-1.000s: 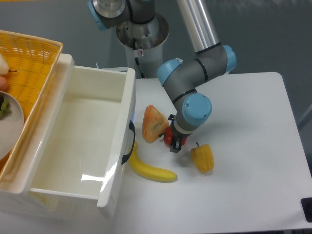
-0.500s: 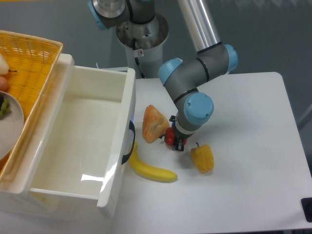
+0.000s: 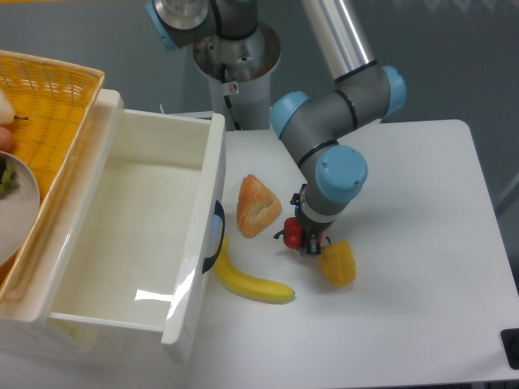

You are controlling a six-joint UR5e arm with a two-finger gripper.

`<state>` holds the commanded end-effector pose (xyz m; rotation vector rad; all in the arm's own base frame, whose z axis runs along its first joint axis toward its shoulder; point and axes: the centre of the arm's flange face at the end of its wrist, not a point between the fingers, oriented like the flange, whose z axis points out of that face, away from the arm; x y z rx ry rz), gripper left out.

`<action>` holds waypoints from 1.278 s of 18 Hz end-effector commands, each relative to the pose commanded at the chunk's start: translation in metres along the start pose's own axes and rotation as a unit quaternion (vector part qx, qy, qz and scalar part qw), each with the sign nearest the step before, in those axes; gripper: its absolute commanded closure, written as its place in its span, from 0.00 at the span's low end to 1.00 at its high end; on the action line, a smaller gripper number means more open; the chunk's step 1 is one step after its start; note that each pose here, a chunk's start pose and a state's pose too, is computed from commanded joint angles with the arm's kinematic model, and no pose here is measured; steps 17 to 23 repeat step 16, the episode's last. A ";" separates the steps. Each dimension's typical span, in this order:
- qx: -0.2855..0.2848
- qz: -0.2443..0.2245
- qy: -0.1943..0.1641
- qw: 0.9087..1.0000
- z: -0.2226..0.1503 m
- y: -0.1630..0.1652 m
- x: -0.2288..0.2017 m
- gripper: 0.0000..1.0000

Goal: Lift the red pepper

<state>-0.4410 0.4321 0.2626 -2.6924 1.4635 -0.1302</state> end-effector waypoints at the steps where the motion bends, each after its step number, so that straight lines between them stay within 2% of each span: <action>1: -0.007 -0.016 -0.006 1.000 -0.009 0.009 -0.002 0.54; 4: -0.017 -0.044 -0.013 0.999 -0.037 0.029 -0.010 0.55; 7: -0.028 -0.075 -0.027 0.996 -0.052 0.043 -0.015 0.63; 13: -0.042 -0.090 -0.036 0.994 -0.064 0.061 -0.016 0.67; 23: -0.048 -0.103 -0.034 0.993 -0.063 0.063 -0.019 0.67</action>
